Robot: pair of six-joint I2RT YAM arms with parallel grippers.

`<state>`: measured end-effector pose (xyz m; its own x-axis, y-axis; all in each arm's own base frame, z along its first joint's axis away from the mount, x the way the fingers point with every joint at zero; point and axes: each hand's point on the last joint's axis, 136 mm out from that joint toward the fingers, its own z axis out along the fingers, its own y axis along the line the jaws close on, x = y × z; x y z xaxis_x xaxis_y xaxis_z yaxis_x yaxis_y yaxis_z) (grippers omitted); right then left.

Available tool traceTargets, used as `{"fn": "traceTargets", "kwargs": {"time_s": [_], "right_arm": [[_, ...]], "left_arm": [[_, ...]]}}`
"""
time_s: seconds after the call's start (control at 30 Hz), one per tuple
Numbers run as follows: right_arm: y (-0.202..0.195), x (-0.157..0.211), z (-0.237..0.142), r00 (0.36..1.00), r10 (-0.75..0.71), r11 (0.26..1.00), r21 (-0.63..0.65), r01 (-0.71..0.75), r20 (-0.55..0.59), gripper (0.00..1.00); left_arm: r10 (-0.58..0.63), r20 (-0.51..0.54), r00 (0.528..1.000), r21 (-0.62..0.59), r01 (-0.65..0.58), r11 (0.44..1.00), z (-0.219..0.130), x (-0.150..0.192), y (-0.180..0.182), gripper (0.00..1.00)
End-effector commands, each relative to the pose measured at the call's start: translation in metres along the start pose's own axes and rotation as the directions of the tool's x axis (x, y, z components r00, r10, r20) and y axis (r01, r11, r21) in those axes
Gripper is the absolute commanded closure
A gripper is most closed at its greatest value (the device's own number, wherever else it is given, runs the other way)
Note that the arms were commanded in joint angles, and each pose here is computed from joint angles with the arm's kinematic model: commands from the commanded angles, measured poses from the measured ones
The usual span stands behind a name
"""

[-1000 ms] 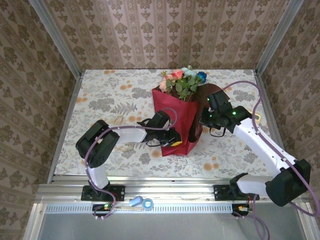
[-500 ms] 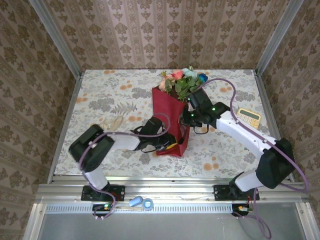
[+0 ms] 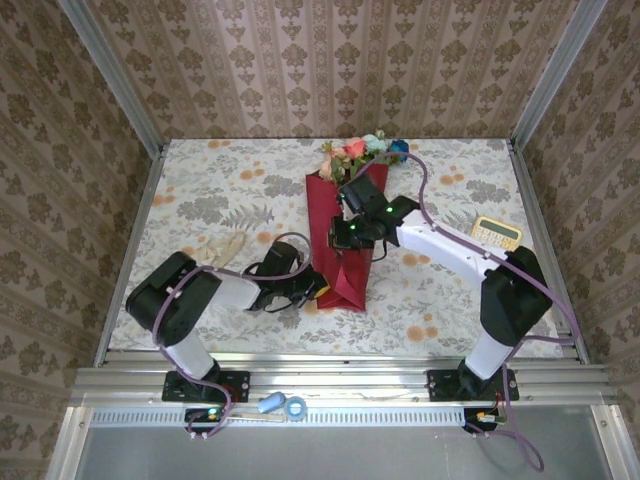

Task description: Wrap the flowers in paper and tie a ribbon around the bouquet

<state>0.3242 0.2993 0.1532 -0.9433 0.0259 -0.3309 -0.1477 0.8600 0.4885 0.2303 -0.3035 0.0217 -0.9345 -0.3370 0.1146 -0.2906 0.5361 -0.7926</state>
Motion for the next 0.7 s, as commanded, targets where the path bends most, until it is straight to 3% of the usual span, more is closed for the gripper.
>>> {"fn": "traceTargets", "kwargs": {"time_s": [0.0, 0.3, 0.37, 0.5, 0.67], "right_arm": [[0.017, 0.005, 0.014, 0.999, -0.036, 0.998, -0.044, 0.034, -0.039, 1.00], [0.018, 0.016, 0.063, 0.993, -0.004, 0.996, -0.093, -0.007, -0.121, 1.00], [0.017, 0.021, 0.075, 0.989, 0.005, 0.994, -0.108, -0.021, -0.148, 0.99], [0.018, 0.029, 0.093, 0.982, 0.005, 0.989, -0.145, -0.033, -0.190, 0.84], [0.013, 0.044, 0.115, 0.967, 0.019, 0.983, -0.174, -0.065, -0.254, 0.68]], "left_arm": [[-0.045, 0.021, 0.999, 0.006, 0.045, 0.999, 0.007, 0.002, 0.012, 0.94], [-0.019, 0.195, 0.981, -0.014, 0.022, 1.000, -0.056, -0.012, -0.003, 0.82], [-0.008, 0.261, 0.965, -0.034, 0.018, 0.999, -0.082, -0.019, -0.010, 0.74], [-0.002, 0.329, 0.944, -0.010, 0.006, 1.000, -0.123, -0.045, -0.035, 0.64], [0.010, 0.277, 0.961, 0.028, -0.018, 0.999, -0.127, -0.081, -0.059, 0.58]]}}
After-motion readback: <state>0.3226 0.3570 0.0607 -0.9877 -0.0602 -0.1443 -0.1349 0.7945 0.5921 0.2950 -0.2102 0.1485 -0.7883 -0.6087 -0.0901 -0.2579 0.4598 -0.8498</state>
